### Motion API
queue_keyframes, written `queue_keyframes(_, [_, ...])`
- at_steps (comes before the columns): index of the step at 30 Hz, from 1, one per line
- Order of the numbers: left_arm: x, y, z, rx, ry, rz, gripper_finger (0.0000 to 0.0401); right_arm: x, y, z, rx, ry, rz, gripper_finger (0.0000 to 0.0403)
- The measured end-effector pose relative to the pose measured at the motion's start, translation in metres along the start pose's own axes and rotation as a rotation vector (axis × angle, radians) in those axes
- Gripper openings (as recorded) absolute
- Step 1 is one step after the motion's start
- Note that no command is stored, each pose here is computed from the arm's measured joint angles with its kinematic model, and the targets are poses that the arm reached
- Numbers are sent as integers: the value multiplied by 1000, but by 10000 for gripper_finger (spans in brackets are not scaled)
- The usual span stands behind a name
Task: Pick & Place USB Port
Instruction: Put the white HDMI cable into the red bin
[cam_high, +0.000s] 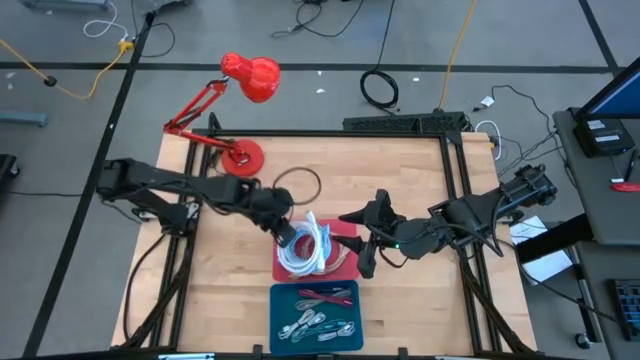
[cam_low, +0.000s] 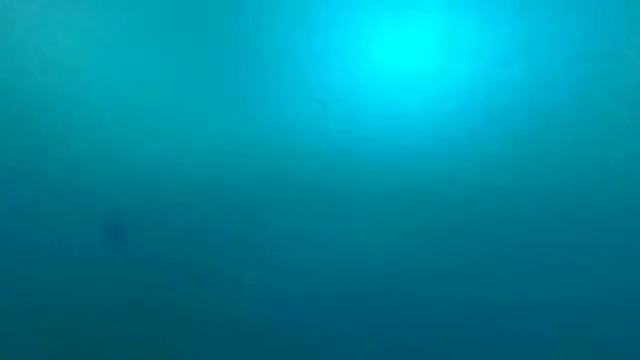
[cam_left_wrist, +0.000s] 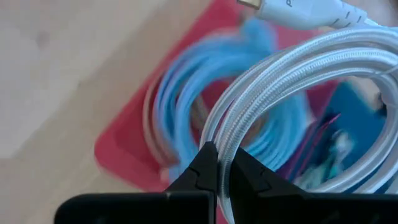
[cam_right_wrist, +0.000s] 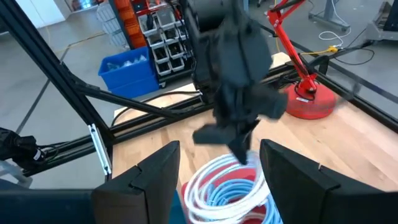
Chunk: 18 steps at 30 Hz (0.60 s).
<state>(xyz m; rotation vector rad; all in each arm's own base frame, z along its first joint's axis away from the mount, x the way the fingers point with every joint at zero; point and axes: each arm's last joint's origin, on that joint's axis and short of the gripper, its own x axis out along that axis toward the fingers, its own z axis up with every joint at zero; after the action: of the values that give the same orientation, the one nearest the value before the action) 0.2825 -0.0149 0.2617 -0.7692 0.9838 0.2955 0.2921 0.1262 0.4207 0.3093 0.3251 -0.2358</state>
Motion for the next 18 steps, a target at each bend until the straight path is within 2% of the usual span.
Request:
queue_keyframes(5, [32, 3, -7, -13, 147, 70, 12, 0, 0, 0, 7, -1, 0, 215])
queue_keyframes(8, [49, 9, -12, -16, 213, 159, 12, 0, 0, 0, 10, 0, 1, 215])
queue_keyframes(11, [62, 13, -12, 12, 229, 196, 11, 0, 0, 0, 20, -1, 1, 215])
queue_keyframes(14, [74, 14, -7, 17, 213, 188, 13, 0, 0, 1, 24, -6, 4, 215])
queue_keyframes(18, [77, 14, -5, 12, 174, 204, 40, 0, 0, 0, 29, -2, 2, 215])
